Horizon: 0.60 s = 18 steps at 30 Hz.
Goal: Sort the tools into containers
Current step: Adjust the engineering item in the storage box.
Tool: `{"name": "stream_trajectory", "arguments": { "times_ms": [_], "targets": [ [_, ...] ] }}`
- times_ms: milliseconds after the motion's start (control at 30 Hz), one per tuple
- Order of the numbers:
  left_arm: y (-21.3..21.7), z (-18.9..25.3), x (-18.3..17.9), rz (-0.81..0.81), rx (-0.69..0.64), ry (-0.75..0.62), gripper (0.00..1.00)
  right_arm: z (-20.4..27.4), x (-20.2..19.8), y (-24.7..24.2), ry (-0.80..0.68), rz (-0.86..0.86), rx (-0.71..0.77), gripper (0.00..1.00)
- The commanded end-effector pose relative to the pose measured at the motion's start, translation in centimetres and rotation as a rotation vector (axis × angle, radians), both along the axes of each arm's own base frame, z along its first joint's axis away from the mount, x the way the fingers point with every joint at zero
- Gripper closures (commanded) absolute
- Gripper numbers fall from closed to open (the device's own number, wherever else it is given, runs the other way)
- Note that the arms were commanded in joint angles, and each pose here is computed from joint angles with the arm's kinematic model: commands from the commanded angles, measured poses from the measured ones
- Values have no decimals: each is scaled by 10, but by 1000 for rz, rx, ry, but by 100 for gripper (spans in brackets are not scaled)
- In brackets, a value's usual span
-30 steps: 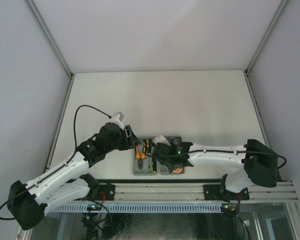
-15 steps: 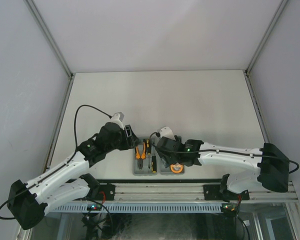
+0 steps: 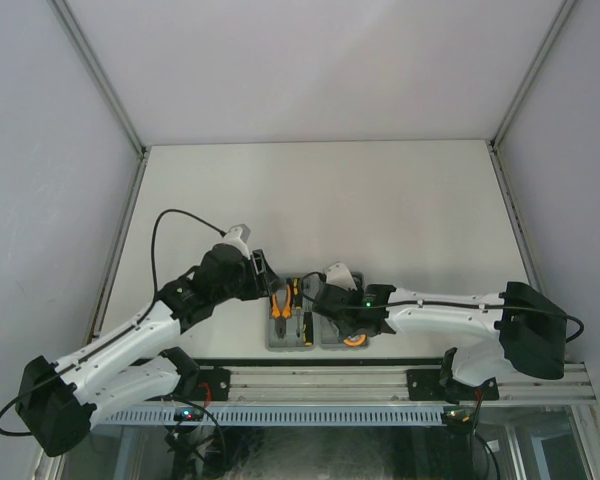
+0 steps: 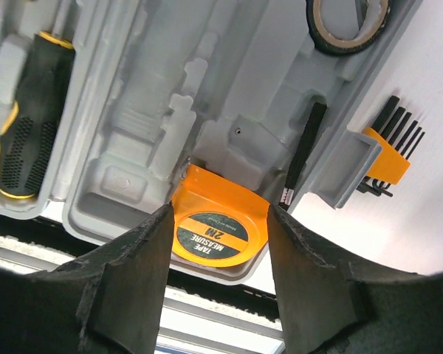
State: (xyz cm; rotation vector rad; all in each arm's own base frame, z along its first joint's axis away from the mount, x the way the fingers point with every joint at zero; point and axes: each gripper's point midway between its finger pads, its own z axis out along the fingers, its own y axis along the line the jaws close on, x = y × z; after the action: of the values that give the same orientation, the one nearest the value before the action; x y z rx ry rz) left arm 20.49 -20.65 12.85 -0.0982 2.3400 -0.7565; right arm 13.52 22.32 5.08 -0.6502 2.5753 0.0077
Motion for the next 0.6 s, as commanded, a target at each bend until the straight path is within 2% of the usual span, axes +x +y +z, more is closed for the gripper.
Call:
{"name": "stream_trajectory", "arguments": {
  "times_ms": [0,233,567],
  "targets": [
    [-3,-1,3,3,-28,-6,43,-2,-1,0,-3,-25,19,50],
    [-2,-1,2,3,-29,-7,43,-12,-9,1,41,-14,16,64],
    [-5,0,4,-2,-30,-6,43,-16,-15,-14,73,33,-54,65]
  ]
}}
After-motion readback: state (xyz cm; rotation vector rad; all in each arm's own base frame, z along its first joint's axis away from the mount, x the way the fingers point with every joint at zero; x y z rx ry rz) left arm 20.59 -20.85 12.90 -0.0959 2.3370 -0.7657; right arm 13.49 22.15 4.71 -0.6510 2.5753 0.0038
